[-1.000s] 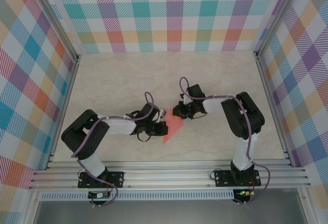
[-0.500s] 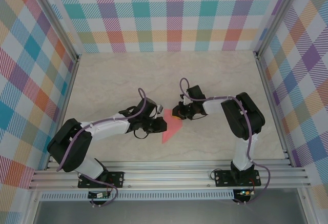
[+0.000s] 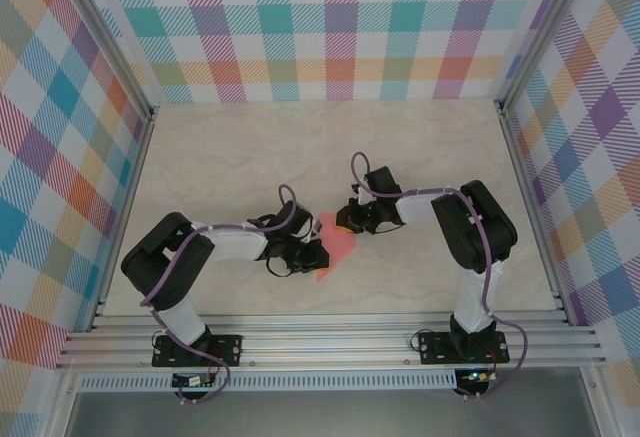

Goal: Fold a paper plane with a square sheet of paper (pick it up from the middle)
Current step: Fourth fold the wing at the center of the table.

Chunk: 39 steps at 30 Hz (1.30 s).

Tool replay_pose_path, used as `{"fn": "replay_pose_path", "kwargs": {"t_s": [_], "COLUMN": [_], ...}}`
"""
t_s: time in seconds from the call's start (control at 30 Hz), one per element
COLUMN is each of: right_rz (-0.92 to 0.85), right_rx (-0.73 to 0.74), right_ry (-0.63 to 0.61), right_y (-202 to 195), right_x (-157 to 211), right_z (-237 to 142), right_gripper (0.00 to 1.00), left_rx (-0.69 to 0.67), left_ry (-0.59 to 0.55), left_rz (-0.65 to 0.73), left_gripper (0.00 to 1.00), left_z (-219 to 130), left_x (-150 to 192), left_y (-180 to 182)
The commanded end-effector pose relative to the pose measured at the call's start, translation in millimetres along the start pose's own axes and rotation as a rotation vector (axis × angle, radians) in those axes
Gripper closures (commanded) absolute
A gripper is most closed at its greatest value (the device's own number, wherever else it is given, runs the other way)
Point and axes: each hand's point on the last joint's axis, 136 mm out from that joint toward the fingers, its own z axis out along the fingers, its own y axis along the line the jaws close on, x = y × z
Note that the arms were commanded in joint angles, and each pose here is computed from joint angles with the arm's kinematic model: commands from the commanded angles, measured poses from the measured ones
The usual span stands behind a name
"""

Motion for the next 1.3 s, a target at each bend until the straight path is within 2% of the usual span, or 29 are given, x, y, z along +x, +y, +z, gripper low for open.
{"fn": "replay_pose_path", "kwargs": {"t_s": [0.0,0.2,0.37,0.6,0.73,0.8,0.87,0.93,1.07,1.13,1.27], "right_rz": [0.084,0.09,0.089,0.041,-0.011,-0.025,-0.027,-0.01,0.077,0.139,0.18], "right_rx": [0.188,0.201,0.195,0.124,0.1,0.114,0.138,0.177,0.205,0.225,0.131], "right_ry": [0.029,0.032,0.028,0.006,-0.048,-0.084,-0.117,-0.144,-0.164,-0.153,-0.11], "right_y": [-58,-62,-59,-24,8,18,21,16,2,-8,-5], "right_x": [22,23,22,9,-6,-10,-10,-6,11,21,36], "right_z": [7,8,8,-6,-28,-42,-55,-67,-77,-78,-68], "right_gripper": [0.92,0.92,0.91,0.85,0.75,0.66,0.64,0.57,0.52,0.53,0.51], "left_rx": [-0.027,-0.081,-0.088,-0.061,-0.087,-0.126,-0.148,-0.151,-0.182,-0.206,-0.252], "left_ry": [0.108,0.171,0.151,-0.075,-0.161,-0.162,-0.179,-0.185,-0.164,-0.148,-0.128], "left_rz": [-0.048,-0.021,0.002,0.095,0.08,0.055,0.048,0.046,0.05,0.054,0.071], "left_gripper": [0.87,0.87,0.88,0.85,0.79,0.76,0.71,0.68,0.64,0.64,0.63], "left_z": [0,-15,-26,-59,-67,-66,-64,-60,-46,-41,-34], "left_x": [37,66,68,20,-17,-30,-43,-54,-69,-72,-79], "left_y": [23,39,37,0,-5,-1,0,-2,0,4,9]}}
